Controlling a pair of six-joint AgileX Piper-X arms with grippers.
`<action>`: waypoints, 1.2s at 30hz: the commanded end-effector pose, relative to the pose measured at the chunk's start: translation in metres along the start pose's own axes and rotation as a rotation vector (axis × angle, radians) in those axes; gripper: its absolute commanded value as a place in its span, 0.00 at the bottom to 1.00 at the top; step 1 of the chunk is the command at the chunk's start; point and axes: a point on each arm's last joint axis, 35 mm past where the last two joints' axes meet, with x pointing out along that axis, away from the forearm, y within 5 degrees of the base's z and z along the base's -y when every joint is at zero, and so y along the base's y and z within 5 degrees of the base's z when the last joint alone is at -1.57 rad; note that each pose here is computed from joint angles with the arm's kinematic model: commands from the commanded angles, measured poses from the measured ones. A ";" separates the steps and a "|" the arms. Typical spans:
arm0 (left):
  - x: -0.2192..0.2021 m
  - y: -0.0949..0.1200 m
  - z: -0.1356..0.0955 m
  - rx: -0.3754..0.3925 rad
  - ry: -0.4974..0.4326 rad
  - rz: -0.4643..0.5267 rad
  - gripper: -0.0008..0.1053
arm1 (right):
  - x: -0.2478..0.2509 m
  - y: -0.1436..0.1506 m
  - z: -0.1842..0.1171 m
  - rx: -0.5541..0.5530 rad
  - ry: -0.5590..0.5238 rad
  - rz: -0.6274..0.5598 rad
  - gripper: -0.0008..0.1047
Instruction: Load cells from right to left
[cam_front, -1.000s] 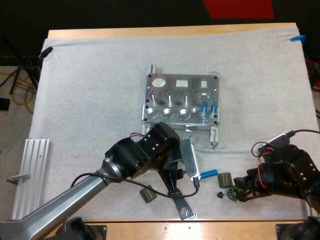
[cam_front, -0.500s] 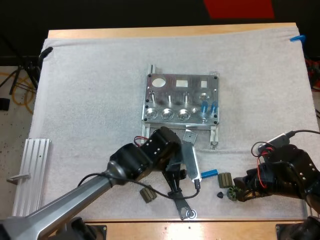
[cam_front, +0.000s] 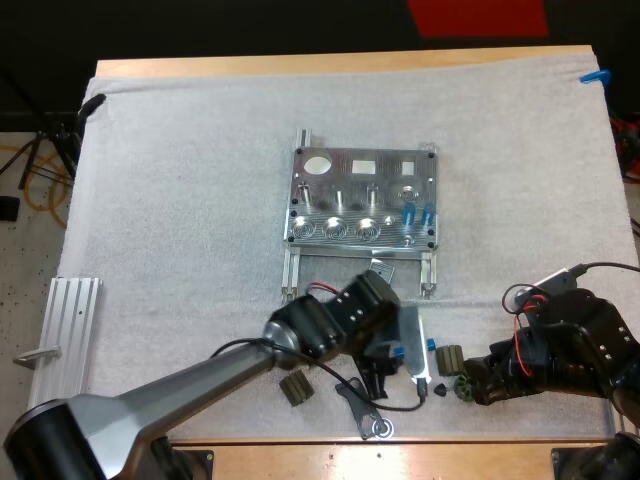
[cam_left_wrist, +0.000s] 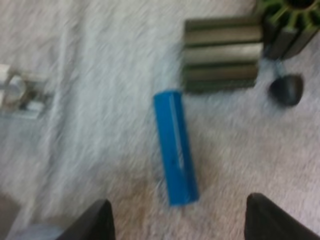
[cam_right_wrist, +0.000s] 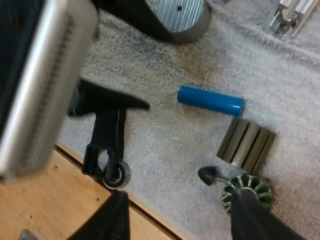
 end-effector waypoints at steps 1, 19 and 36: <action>0.003 -0.001 0.002 0.010 -0.005 0.008 0.54 | -0.002 0.001 0.002 -0.007 -0.013 0.014 0.44; 0.046 0.002 -0.005 0.004 0.069 0.023 0.54 | -0.002 0.001 0.002 -0.007 -0.013 0.014 0.44; 0.062 0.005 -0.006 -0.004 0.125 0.011 0.25 | -0.002 0.001 0.002 -0.007 -0.013 0.014 0.44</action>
